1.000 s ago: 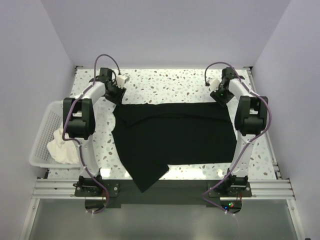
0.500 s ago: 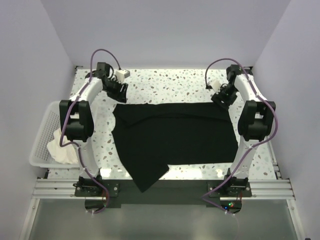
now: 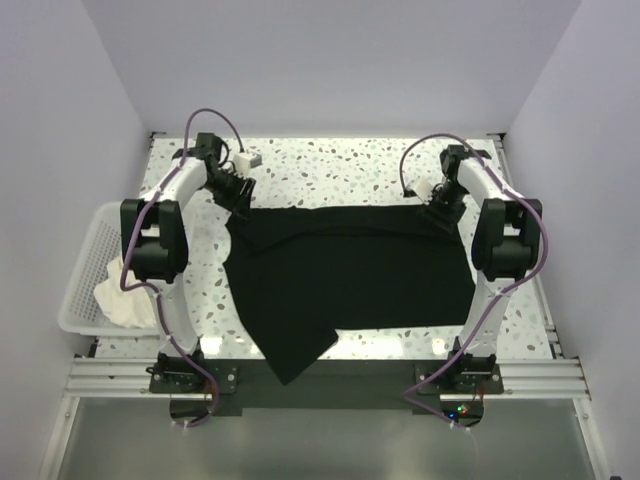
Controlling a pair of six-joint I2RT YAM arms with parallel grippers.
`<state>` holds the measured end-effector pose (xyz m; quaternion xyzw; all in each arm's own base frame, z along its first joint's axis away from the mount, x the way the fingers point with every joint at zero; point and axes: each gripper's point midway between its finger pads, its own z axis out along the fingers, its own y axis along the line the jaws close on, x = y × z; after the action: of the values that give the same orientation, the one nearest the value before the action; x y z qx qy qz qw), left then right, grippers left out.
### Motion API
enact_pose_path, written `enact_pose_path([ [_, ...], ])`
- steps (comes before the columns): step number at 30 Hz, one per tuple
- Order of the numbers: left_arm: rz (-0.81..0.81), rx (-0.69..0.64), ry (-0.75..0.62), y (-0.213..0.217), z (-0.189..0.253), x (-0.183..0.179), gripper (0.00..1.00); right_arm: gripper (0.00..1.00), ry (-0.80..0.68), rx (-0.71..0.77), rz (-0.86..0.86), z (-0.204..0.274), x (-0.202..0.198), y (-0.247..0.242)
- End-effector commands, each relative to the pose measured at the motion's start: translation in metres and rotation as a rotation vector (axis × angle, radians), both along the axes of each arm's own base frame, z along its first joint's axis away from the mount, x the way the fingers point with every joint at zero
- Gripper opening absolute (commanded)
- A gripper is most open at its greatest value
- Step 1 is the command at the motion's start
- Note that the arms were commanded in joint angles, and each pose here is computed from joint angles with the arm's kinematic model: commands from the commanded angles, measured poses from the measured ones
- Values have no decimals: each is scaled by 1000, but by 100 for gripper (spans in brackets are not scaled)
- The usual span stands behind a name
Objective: Fold and stack the t-shirts
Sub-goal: Fold the tshirt
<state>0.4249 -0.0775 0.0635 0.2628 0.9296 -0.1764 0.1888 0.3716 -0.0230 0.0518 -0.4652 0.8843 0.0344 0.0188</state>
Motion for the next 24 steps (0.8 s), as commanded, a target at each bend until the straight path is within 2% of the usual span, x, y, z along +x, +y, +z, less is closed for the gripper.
enact_pose_path([
  [1,-40,13,49,-1,-9,-14,50,49,-13,-46,31,-4,2,-9],
  [10,-55,22,109,1,-20,-32,46,48,-1,-58,38,-10,-5,-12],
  [19,-55,18,139,-2,-32,-34,45,48,-10,-65,40,-12,-3,-13],
  [20,-58,18,139,-3,-33,-33,44,48,-13,-69,40,-12,-2,-14],
  [24,-56,13,131,-4,-29,-30,25,42,-16,-76,40,-12,-1,-15],
])
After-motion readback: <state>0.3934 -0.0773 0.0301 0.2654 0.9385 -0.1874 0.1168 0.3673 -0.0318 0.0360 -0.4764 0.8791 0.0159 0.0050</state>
